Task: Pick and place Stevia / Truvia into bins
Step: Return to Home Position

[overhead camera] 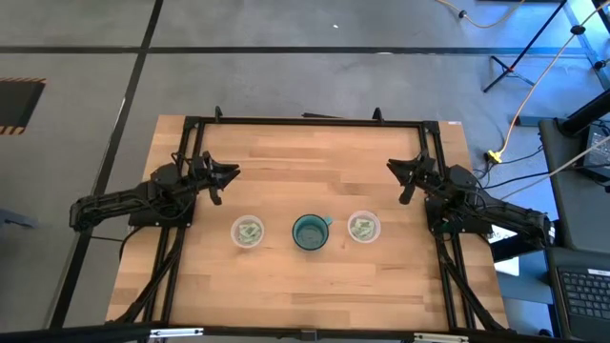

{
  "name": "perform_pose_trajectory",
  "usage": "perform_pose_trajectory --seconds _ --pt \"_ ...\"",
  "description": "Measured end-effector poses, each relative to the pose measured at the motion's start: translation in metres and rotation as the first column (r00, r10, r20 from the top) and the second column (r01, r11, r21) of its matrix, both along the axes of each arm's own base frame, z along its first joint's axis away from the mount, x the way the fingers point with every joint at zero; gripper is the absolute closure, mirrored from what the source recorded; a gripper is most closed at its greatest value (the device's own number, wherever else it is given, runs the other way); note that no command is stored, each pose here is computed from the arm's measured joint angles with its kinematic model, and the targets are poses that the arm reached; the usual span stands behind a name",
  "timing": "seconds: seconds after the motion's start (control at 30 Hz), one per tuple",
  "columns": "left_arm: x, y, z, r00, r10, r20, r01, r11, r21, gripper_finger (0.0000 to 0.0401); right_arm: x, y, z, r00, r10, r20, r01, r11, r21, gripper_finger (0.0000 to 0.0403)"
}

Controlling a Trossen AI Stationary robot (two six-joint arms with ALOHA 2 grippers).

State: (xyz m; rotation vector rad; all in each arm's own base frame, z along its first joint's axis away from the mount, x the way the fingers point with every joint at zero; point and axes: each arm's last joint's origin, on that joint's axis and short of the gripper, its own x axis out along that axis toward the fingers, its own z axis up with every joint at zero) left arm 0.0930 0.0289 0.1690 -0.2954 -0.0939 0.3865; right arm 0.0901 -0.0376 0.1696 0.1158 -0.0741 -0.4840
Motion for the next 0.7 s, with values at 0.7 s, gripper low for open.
perform_pose_trajectory --seconds 0.7 --pt "0.0000 0.0000 0.0000 1.000 0.000 0.000 0.000 1.000 0.000 0.0306 0.0000 0.0000 0.0000 1.000 0.001 0.000 -0.001 1.000 0.000 0.0328"
